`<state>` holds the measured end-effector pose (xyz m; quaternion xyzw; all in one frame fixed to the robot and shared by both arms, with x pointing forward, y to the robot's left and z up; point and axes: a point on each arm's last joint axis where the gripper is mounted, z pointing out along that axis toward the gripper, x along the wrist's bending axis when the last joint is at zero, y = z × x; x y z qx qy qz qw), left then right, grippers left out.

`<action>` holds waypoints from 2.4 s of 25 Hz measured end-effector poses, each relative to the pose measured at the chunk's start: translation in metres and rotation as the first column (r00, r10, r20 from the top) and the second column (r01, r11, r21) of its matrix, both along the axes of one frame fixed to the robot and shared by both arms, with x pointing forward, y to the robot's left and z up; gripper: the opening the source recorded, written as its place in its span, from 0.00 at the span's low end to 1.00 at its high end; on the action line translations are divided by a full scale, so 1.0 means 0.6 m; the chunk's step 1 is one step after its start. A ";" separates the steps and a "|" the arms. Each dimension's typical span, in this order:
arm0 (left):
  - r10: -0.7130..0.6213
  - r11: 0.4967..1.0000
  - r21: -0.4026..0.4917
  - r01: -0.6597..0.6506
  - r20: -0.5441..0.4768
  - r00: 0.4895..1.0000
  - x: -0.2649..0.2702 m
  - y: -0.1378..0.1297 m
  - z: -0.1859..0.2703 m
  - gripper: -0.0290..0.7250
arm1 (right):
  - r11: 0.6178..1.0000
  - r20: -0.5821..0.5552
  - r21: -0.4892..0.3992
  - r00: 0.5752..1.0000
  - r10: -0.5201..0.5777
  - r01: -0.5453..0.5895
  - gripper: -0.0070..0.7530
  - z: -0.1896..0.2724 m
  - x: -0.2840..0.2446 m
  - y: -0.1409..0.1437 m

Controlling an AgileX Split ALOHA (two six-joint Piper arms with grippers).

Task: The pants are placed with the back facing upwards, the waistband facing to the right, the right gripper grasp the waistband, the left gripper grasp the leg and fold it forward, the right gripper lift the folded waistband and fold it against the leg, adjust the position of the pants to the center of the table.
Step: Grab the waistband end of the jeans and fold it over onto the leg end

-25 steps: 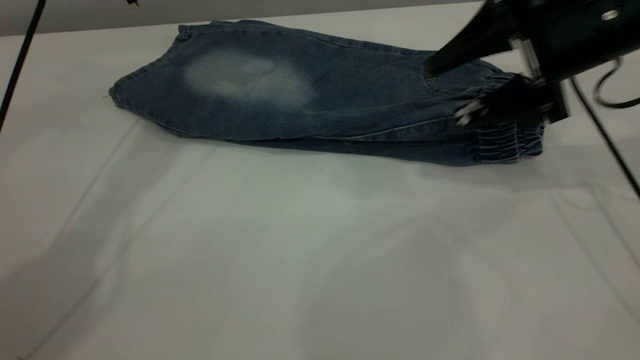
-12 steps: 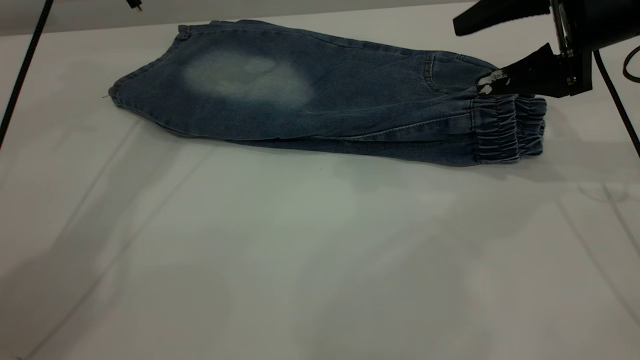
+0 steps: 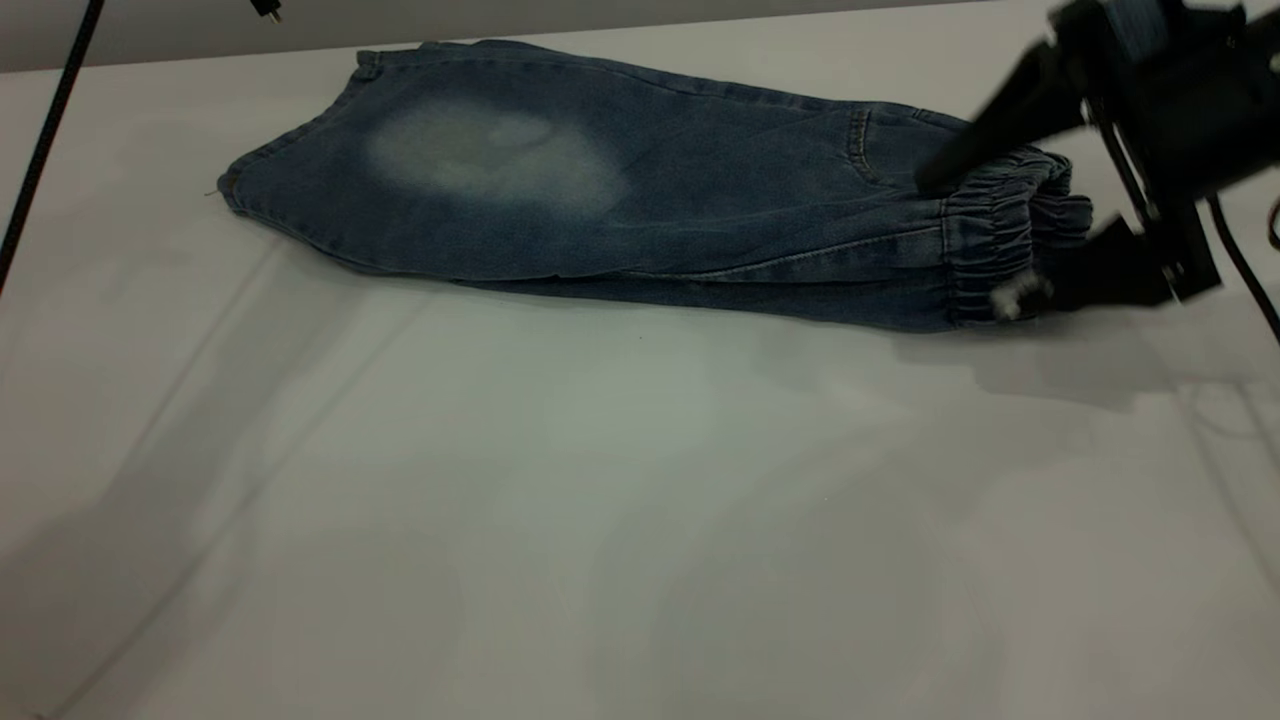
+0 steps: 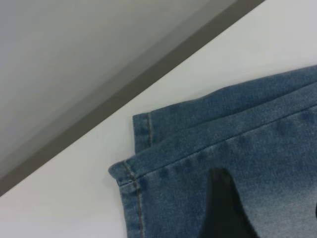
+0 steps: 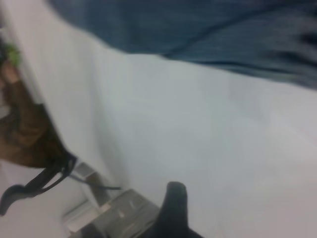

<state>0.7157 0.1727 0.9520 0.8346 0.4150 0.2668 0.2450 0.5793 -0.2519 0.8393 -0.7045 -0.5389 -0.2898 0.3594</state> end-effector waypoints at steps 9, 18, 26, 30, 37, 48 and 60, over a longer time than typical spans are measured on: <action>0.000 1.000 0.003 0.000 -0.019 1.000 -0.002 0.000 -0.001 0.57 | 0.995 -0.054 -0.046 0.995 -0.089 0.087 0.81 -0.045 0.005 -0.006; -0.001 1.000 0.006 0.001 -0.027 1.000 -0.003 0.001 -0.001 0.57 | 0.971 -0.040 -0.041 0.971 -0.236 0.234 0.80 -0.055 0.019 -0.042; -0.001 1.000 0.007 0.001 -0.030 1.000 -0.004 0.001 -0.002 0.57 | 0.944 -0.028 0.050 0.945 -0.325 0.326 0.79 -0.044 0.030 -0.061; -0.001 1.000 0.009 0.001 -0.038 0.999 -0.005 0.001 -0.003 0.57 | 0.927 -0.024 0.043 0.928 -0.371 0.372 0.79 -0.045 0.036 -0.063; -0.002 1.000 0.009 0.002 -0.041 0.999 -0.005 0.000 -0.003 0.57 | 0.903 -0.036 0.040 0.903 -0.427 0.428 0.79 -0.046 0.043 -0.066; -0.003 1.000 0.013 0.004 -0.053 0.999 -0.007 0.000 -0.005 0.57 | 0.871 -0.031 0.002 0.870 -0.492 0.492 0.79 -0.050 0.052 -0.061; -0.004 1.000 0.017 0.005 -0.065 0.998 -0.008 0.000 -0.006 0.57 | 0.851 0.003 -0.080 0.853 -0.521 0.520 0.73 -0.059 0.056 -0.060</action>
